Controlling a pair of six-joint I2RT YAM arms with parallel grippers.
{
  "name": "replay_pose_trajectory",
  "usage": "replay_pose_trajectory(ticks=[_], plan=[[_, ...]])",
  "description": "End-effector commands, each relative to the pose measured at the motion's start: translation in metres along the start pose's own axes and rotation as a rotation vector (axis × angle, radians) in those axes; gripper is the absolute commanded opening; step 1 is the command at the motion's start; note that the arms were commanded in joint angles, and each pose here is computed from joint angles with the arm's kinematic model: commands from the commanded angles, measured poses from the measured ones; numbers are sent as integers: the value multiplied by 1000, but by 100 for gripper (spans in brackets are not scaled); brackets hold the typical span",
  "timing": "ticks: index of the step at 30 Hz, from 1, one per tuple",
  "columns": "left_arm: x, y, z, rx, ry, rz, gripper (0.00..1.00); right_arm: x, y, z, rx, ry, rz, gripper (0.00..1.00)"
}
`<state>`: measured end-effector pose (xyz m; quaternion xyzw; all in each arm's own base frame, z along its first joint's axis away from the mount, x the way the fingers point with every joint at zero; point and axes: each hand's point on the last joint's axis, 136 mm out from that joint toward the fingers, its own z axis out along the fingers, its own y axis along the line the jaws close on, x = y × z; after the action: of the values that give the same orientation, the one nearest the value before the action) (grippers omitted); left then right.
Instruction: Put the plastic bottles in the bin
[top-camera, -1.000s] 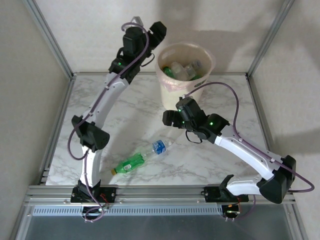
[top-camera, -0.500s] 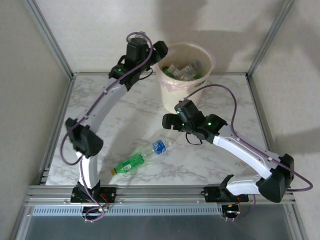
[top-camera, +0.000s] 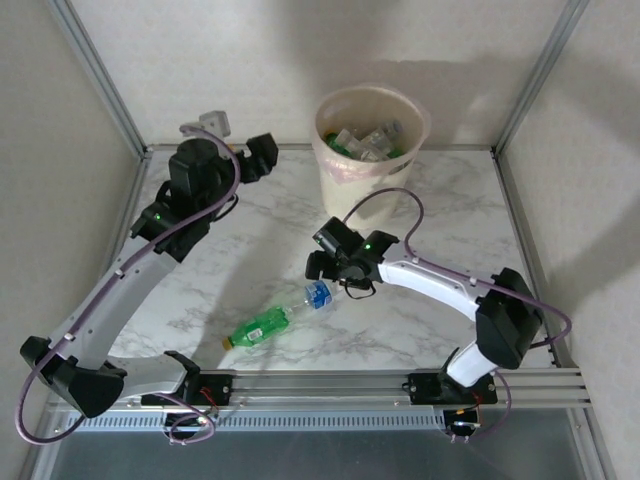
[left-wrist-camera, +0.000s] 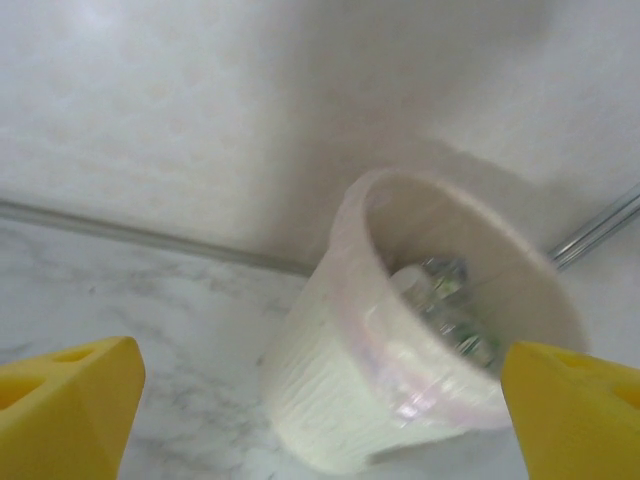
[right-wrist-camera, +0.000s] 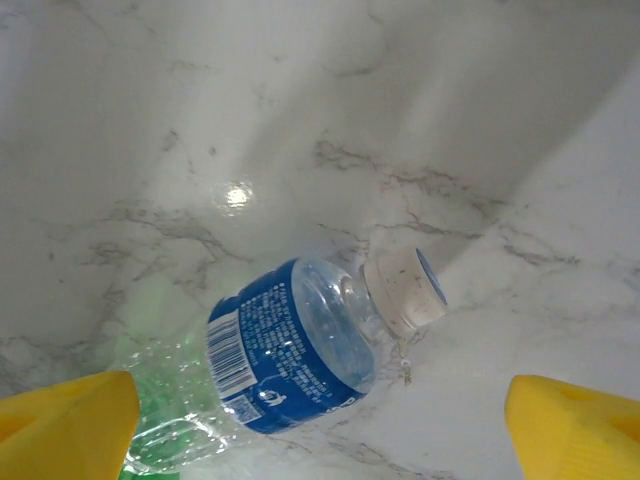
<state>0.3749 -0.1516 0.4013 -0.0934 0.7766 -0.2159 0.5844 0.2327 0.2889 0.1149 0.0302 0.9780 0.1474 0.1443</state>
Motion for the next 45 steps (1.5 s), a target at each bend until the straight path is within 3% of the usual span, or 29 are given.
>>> replay_pose_trajectory(ticks=[1, 14, 28, 45], plan=[[27, 27, -2, -75, 62, 52, 92, 9, 9, 0, 13, 74, 87, 95], [102, 55, -9, -72, 253, 83, 95, 34, 17, 36, 73, 233, 313, 93], [120, 57, -5, -62, 305, 114, 95, 35, 19, 66, 101, 266, 367, 88], [115, 63, -4, -106, 297, 118, 94, 10, 10, 92, 116, 215, 379, 65]])
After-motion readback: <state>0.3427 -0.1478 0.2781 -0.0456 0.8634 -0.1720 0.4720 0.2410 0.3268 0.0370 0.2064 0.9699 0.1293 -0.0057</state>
